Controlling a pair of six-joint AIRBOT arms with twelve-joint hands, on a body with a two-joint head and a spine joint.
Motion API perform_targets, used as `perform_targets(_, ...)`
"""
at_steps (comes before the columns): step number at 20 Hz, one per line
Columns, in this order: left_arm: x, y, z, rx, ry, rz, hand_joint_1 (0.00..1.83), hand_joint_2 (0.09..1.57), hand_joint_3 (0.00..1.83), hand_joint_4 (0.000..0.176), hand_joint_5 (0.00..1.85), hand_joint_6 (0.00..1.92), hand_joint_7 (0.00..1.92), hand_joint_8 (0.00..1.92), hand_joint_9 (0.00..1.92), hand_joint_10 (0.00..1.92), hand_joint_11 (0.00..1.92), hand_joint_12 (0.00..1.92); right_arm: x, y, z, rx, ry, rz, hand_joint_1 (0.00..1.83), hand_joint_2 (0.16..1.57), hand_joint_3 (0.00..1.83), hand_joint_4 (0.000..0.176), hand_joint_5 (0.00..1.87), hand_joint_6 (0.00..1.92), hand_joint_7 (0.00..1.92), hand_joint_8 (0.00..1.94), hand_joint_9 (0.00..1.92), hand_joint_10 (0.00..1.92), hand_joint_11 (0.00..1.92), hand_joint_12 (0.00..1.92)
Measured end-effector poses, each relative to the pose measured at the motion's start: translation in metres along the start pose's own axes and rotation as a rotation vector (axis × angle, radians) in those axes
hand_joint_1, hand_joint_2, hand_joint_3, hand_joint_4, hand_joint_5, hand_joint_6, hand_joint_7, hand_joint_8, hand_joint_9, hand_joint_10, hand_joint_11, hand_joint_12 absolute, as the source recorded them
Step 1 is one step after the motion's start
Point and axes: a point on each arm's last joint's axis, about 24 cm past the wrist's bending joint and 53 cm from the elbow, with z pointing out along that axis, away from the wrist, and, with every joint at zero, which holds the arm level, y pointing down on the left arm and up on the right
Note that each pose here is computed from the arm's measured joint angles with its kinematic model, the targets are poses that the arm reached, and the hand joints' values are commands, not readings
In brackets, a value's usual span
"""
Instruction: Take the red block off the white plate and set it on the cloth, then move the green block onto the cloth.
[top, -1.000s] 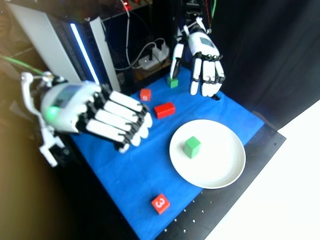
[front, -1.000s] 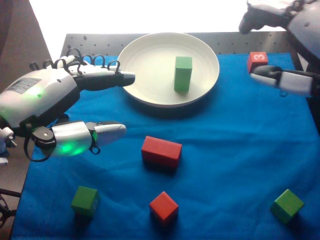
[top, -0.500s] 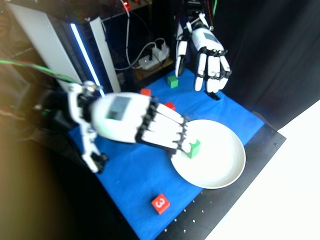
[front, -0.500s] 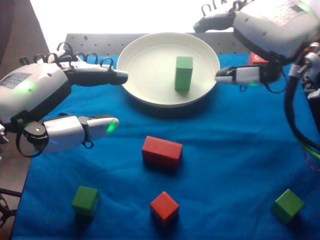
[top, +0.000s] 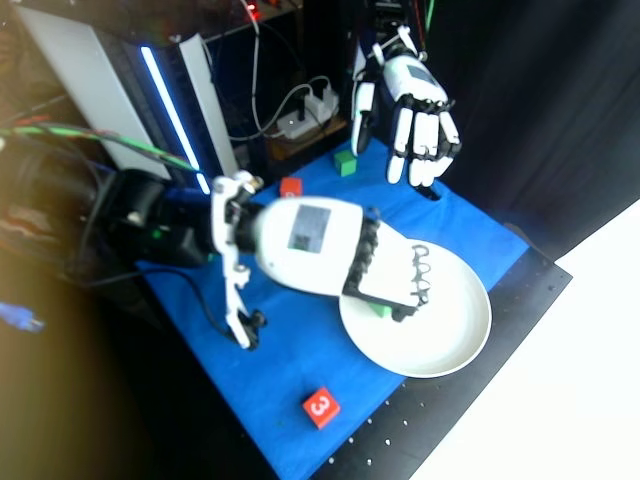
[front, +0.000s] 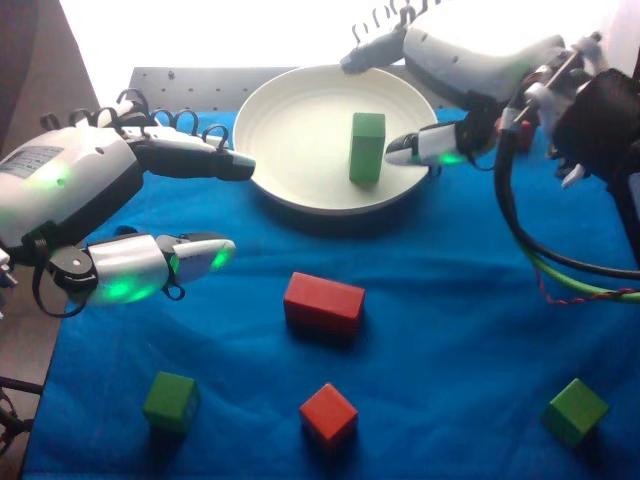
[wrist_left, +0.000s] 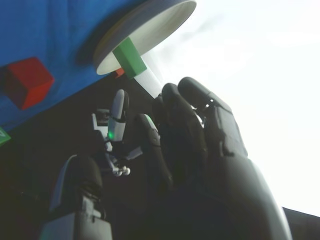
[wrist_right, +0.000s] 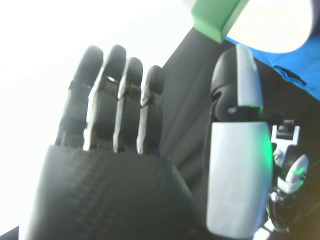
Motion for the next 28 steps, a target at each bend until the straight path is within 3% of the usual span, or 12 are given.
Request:
perform_targets(2,0.000,0.000,0.000,0.000,0.000,0.000,0.69,1.14,0.00,0.089,0.69,0.02,0.56,0.01,0.52,0.03,0.02,1.23,0.007,-0.002,0.003,0.009,0.016,0.008,1.10,0.90,0.00,0.000,0.61,0.00,0.52,0.00,0.30,0.52,0.00,1.53)
perform_targets(4,0.000,0.000,0.000,0.000,0.000,0.000,0.66,1.14,0.00,0.111,0.69,0.02,0.56,0.01,0.52,0.03,0.02,1.23,0.012,-0.003,0.007,0.015,0.027,0.016,1.09,0.91,0.00,0.000,0.60,0.00,0.67,0.02,0.44,0.55,0.03,1.62)
perform_targets(5,0.000,0.000,0.000,0.001,0.001,0.001,0.66,1.14,0.00,0.105,0.70,0.02,0.57,0.01,0.52,0.03,0.01,1.23,0.015,-0.004,0.009,0.021,0.035,0.020,1.09,0.90,0.00,0.000,0.60,0.00,0.77,0.05,0.47,0.80,0.11,1.73)
perform_targets(8,0.000,-0.001,0.000,0.003,0.001,0.001,0.64,1.13,0.00,0.124,0.71,0.02,0.56,0.00,0.50,0.01,0.00,1.13,0.021,-0.006,0.012,0.032,0.049,0.028,1.09,0.90,0.00,0.000,0.63,0.01,0.82,0.06,0.44,1.04,0.17,1.76)
perform_targets(11,0.002,-0.003,0.000,0.008,0.005,0.001,0.65,1.13,0.00,0.112,0.72,0.02,0.57,0.01,0.51,0.02,0.00,1.19,0.026,-0.011,0.016,0.045,0.063,0.032,1.09,0.91,0.00,0.000,0.65,0.00,0.79,0.02,0.59,0.55,0.21,1.45)
perform_targets(17,-0.001,-0.003,-0.001,0.009,-0.004,0.001,0.58,1.14,0.00,0.074,0.72,0.01,0.58,0.00,0.51,0.01,0.00,1.14,0.037,-0.017,0.022,0.067,0.090,0.040,1.19,0.96,0.00,0.000,0.75,0.00,0.78,0.00,0.64,0.37,0.16,1.48)
perform_targets(20,-0.002,-0.006,-0.001,0.016,-0.009,0.001,0.57,1.15,0.00,0.097,0.72,0.00,0.58,0.00,0.50,0.00,0.00,1.07,0.038,-0.021,0.023,0.076,0.093,0.039,1.36,1.02,0.01,0.000,0.87,0.03,0.99,0.06,0.82,0.42,0.27,1.48)
perform_targets(21,-0.003,-0.006,-0.001,0.015,-0.010,0.001,0.54,1.15,0.00,0.103,0.71,0.00,0.58,0.00,0.49,0.00,0.00,1.05,0.036,-0.023,0.023,0.082,0.091,0.041,1.27,1.07,0.01,0.000,0.92,0.78,1.09,0.71,0.90,0.38,0.29,1.43)
perform_targets(22,-0.003,-0.005,-0.001,0.014,-0.010,0.000,0.55,1.16,0.00,0.107,0.71,0.00,0.57,0.00,0.49,0.00,0.00,1.05,0.036,-0.024,0.023,0.085,0.092,0.042,1.24,1.12,0.01,0.000,0.87,1.06,1.03,0.95,0.94,0.36,0.31,1.38)
perform_targets(23,-0.003,-0.005,-0.001,0.014,-0.011,0.000,0.55,1.16,0.00,0.108,0.72,0.00,0.57,0.00,0.49,0.00,0.00,1.05,0.035,-0.027,0.023,0.090,0.091,0.041,1.35,1.14,0.00,0.000,0.83,1.12,0.99,0.95,0.89,1.10,0.37,1.37)
perform_targets(26,-0.003,-0.006,-0.001,0.016,-0.012,0.000,0.58,1.16,0.00,0.060,0.74,0.01,0.59,0.01,0.51,0.01,0.01,1.04,0.036,-0.027,0.023,0.092,0.093,0.043,1.37,1.14,0.00,0.000,0.87,1.20,0.94,0.93,0.85,1.27,0.52,1.24)
perform_targets(28,-0.003,-0.006,-0.001,0.017,-0.014,0.000,0.58,1.17,0.00,0.073,0.73,0.01,0.60,0.01,0.52,0.01,0.01,1.08,0.036,-0.027,0.023,0.091,0.093,0.044,1.37,1.14,0.00,0.000,0.90,1.17,0.94,0.91,0.84,1.28,0.54,1.21)
